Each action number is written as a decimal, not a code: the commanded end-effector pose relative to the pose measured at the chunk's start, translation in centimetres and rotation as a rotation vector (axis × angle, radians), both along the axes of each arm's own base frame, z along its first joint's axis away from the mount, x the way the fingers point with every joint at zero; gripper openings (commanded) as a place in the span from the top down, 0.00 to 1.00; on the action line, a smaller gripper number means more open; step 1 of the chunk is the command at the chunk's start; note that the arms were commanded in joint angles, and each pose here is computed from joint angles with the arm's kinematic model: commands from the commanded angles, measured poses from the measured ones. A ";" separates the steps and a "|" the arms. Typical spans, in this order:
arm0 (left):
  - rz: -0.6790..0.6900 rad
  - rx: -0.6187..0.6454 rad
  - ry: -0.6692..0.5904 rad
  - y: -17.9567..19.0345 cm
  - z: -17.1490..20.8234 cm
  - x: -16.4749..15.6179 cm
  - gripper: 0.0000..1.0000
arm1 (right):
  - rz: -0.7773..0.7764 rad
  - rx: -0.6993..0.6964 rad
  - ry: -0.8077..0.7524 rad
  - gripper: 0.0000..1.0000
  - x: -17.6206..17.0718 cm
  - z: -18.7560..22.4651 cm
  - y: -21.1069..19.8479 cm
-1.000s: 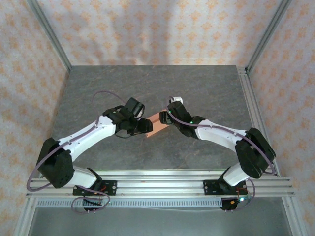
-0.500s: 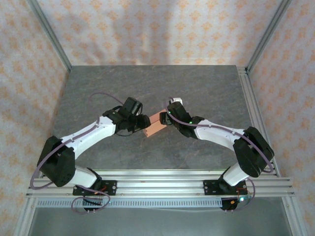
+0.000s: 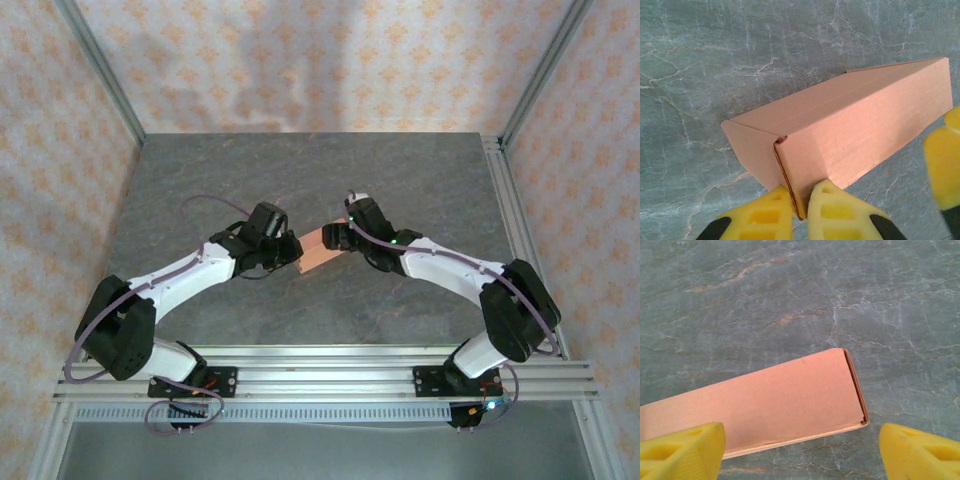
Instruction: Fold the paper box
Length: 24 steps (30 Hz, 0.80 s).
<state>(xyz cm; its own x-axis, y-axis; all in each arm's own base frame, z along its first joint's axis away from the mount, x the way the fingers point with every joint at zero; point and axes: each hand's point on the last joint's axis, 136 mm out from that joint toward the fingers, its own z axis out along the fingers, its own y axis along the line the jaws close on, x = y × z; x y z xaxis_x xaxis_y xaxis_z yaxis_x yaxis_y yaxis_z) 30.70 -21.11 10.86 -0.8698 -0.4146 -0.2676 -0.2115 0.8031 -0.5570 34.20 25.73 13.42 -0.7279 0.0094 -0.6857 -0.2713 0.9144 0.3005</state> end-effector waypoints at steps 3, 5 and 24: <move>0.011 0.137 0.175 2.6 -5.1 -3.1 0.89 | -0.012 0.114 0.003 0.23 2.1 2.3 -0.6; 0.006 0.135 0.175 2.5 -5.0 -3.0 0.89 | -0.027 0.111 0.031 0.33 2.5 1.3 -1.0; 0.000 0.076 0.109 1.9 -1.5 -1.1 0.65 | -0.037 0.050 0.191 0.67 1.1 -4.9 -2.0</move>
